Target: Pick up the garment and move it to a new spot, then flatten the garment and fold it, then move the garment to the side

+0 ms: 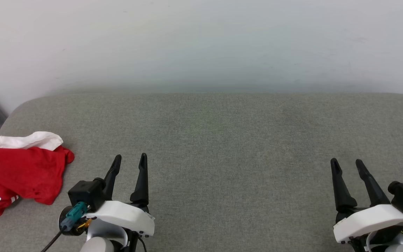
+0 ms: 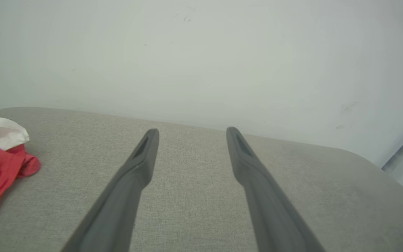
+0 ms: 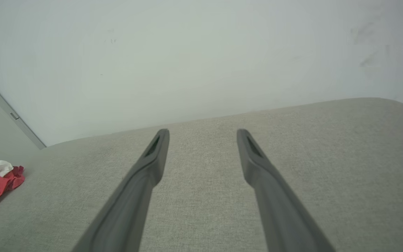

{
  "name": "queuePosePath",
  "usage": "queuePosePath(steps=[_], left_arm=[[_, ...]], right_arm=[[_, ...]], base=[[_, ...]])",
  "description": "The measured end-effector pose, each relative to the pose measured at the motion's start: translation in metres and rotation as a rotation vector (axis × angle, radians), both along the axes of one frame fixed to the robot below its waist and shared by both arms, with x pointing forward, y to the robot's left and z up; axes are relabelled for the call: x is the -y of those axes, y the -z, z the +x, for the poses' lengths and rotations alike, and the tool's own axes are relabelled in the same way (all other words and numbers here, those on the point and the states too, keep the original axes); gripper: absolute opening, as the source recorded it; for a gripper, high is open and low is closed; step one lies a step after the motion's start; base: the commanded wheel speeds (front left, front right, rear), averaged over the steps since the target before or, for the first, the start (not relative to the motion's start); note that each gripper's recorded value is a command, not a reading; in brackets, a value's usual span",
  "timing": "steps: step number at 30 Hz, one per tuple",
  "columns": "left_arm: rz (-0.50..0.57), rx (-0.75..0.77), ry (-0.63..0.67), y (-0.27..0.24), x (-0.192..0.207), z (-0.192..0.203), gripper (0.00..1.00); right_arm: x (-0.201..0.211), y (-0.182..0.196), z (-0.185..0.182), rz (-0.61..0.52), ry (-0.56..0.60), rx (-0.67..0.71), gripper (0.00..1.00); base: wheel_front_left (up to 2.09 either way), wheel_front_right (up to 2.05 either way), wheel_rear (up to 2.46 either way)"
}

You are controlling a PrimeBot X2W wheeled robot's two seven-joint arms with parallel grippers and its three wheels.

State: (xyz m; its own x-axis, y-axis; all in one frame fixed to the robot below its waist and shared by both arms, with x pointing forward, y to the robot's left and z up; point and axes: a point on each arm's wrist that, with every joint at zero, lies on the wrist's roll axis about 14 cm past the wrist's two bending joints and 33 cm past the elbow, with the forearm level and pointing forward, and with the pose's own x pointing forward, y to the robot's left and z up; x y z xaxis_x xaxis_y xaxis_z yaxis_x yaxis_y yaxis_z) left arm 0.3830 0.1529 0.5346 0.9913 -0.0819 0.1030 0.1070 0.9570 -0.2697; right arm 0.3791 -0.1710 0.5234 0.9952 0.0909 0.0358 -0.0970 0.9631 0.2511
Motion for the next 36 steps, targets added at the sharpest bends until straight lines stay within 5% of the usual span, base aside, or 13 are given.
queuePosePath(steps=[36], left_arm=[[0.216, 0.070, 0.035, -0.001, 0.014, -0.004, 1.00]], right_arm=[[-0.002, -0.011, -0.003, -0.251, 0.000, 0.061, 1.00]], base=[[0.00, 0.00, 0.00]])
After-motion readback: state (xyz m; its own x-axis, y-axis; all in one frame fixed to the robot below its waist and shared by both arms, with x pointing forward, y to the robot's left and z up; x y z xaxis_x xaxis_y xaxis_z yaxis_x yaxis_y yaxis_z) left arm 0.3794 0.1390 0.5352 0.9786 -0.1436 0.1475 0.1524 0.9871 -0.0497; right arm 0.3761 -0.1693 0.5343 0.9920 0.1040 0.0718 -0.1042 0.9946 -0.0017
